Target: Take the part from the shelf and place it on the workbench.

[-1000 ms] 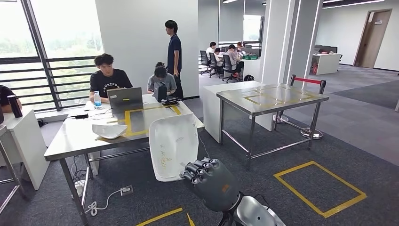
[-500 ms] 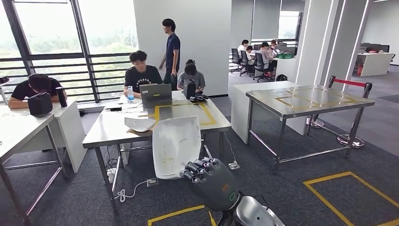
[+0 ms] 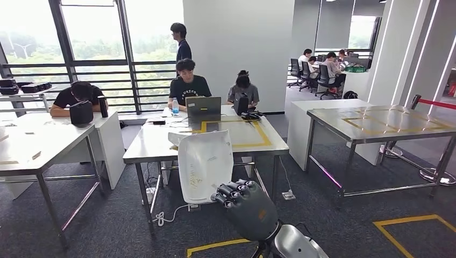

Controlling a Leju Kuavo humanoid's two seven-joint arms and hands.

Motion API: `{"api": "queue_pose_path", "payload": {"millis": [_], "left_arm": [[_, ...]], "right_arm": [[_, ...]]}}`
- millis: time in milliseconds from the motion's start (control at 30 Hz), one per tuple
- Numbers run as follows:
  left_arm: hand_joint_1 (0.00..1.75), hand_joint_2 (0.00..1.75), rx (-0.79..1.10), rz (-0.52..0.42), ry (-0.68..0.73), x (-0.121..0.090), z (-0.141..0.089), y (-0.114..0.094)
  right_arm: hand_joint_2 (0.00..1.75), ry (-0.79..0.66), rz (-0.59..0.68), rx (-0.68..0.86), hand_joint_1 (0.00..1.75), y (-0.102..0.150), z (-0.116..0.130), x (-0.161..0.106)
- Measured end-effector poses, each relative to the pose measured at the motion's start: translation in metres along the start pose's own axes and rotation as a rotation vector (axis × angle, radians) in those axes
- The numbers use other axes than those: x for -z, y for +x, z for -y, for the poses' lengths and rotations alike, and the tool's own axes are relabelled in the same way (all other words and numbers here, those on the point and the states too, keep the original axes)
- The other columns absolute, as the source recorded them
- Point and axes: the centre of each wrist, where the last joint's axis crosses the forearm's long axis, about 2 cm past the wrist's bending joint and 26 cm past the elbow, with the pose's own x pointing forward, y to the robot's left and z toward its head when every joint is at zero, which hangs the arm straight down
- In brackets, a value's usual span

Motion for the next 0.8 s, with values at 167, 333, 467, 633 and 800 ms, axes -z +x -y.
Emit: {"api": "queue_pose_path", "payload": {"millis": [167, 333, 467, 633, 800], "left_arm": [[0.00, 1.75, -0.023, 0.009, -0.048, 0.000, 0.000, -0.001], [0.00, 1.75, -0.029, 0.009, -0.063, 0.001, -0.003, -0.001], [0.00, 1.75, -0.030, 0.008, -0.065, 0.001, -0.005, -0.002], [0.00, 1.75, -0.028, 0.009, -0.064, 0.002, -0.005, -0.002], [0.00, 1.75, -0.029, 0.007, -0.067, 0.001, -0.004, -0.002]], "right_arm": [[1.75, 0.003, -0.003, -0.002, 1.75, -0.001, 0.000, -0.001], [1.75, 0.007, -0.004, -0.004, 1.75, -0.002, -0.001, -0.002], [1.75, 0.011, -0.006, 0.000, 1.75, -0.001, -0.002, -0.004], [1.75, 0.008, -0.013, -0.002, 1.75, -0.002, -0.002, -0.005], [1.75, 0.022, -0.020, 0.005, 1.75, -0.001, -0.007, -0.011]]}}
